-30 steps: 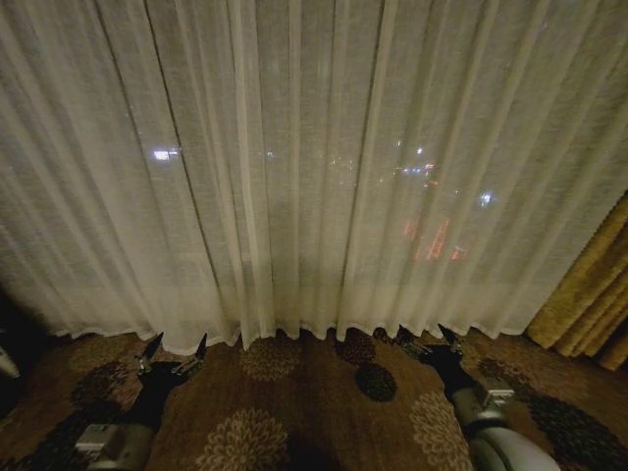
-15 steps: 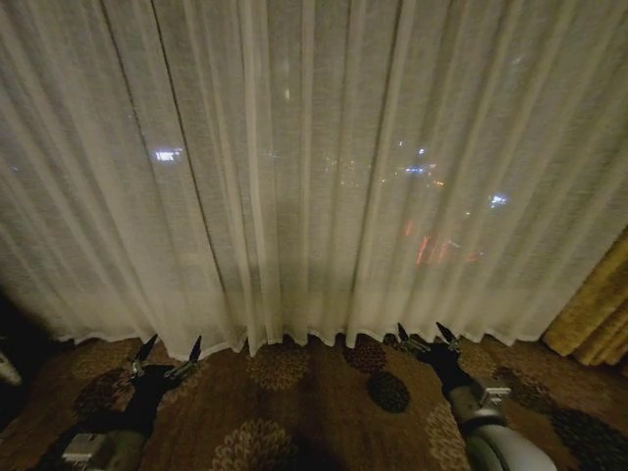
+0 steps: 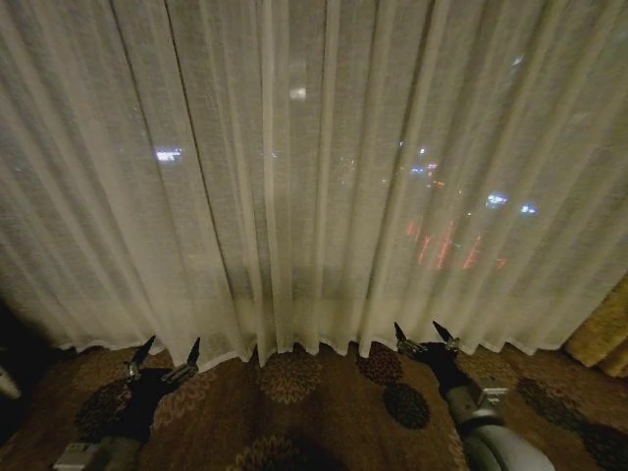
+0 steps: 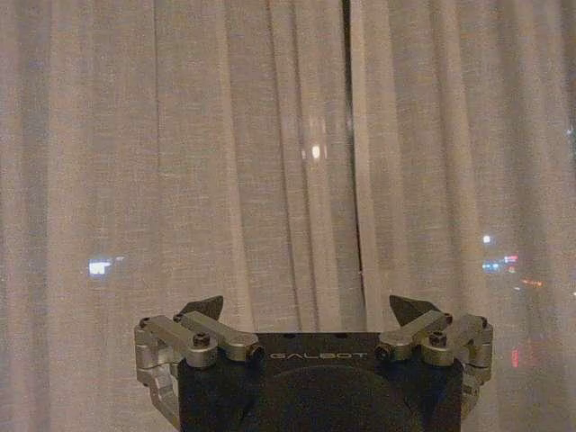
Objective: Open the curtains by pulling them apart, changing their state from closed to fully open.
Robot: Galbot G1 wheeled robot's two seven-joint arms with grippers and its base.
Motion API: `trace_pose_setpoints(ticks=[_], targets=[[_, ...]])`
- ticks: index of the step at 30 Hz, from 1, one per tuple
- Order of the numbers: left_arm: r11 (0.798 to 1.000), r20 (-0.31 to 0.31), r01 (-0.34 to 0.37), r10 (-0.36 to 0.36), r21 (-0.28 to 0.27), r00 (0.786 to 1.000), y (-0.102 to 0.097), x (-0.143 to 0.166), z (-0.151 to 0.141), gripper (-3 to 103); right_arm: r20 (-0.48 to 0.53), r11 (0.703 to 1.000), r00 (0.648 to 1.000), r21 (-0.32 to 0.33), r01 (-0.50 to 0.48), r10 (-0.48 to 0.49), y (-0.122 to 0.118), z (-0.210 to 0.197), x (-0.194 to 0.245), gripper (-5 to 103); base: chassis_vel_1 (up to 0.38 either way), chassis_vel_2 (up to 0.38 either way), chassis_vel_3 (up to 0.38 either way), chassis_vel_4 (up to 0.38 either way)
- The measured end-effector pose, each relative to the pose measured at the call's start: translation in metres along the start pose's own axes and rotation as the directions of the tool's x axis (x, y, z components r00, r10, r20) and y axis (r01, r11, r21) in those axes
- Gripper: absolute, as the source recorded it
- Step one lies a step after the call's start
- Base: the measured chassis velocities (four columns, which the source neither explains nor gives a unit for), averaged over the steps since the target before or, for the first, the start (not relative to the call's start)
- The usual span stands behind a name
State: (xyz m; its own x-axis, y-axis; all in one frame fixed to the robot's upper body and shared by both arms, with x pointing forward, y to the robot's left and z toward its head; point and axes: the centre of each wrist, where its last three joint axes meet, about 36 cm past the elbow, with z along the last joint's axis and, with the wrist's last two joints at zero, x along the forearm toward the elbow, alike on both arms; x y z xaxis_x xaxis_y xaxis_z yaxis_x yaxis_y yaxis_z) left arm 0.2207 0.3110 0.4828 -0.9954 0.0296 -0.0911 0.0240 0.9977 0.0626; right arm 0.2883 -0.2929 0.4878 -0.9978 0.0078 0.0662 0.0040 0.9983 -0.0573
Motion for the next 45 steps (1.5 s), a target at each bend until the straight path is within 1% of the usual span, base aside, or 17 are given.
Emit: trace_pose_setpoints(ticks=[19,45], targets=[[1.000,0.026,-0.009,0.009,0.003,1.000,-0.0003,0.0040,-0.0035,100,0.006,1.000,1.000,-0.008,-0.001,0.001,0.0021,-0.0028,0.0040,100,0.016,0.266,-0.020,-0.260],[1.000,0.034,0.003,-0.003,0.016,0.999,-0.0024,0.0091,-0.0061,100,-0.002,1.000,1.000,-0.013,0.014,-0.014,0.0052,0.0014,0.0001,100,0.000,0.298,0.000,-0.299]])
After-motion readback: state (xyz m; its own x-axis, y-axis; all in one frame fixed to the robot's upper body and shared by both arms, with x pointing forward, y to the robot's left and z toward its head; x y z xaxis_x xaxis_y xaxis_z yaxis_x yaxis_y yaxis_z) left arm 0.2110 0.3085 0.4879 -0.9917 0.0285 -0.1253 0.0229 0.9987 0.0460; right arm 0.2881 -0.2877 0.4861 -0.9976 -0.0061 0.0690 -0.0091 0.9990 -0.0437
